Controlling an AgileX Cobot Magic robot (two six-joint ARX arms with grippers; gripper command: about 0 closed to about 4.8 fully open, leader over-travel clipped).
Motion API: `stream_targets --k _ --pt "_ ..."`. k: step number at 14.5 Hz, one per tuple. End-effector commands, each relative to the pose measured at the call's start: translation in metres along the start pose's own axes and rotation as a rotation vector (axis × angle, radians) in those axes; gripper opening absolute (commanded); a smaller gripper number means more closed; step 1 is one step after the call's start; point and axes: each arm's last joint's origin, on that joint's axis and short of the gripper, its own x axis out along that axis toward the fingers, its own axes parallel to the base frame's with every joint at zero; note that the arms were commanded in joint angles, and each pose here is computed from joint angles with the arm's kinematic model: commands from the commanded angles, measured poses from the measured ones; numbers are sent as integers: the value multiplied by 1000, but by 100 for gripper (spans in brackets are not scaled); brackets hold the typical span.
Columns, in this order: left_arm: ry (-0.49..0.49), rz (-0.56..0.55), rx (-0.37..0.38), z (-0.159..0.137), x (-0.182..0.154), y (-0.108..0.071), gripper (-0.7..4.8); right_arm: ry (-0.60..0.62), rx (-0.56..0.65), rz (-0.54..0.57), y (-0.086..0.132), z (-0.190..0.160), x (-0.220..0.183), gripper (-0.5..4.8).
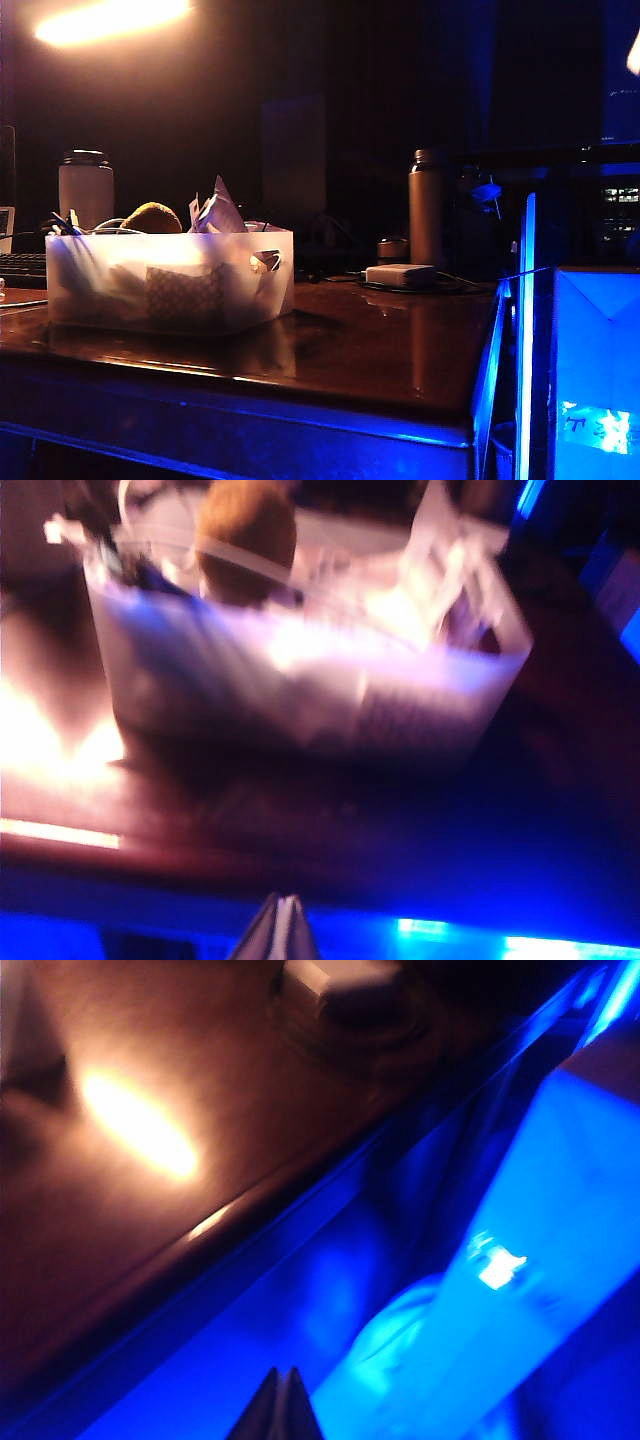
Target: Pick up the kiwi and place it into the translucent box.
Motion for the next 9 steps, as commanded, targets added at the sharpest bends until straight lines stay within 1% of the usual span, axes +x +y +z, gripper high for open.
stream_targets --k 1,3,5,6,9 --pt "3 0 8 -5 2 1 -5 59 4 85 3 -17 1 -1" --pt "27 2 44 -13 4 2 -5 100 1 108 4 -27 2 -1" --pt "32 2 51 -15 4 2 -6 100 1 107 4 -27 2 -1" --pt "54 11 79 -19 5 3 -5 100 1 107 4 -27 2 -1" --pt "67 30 79 -20 5 3 -5 100 1 106 4 -27 2 -1"
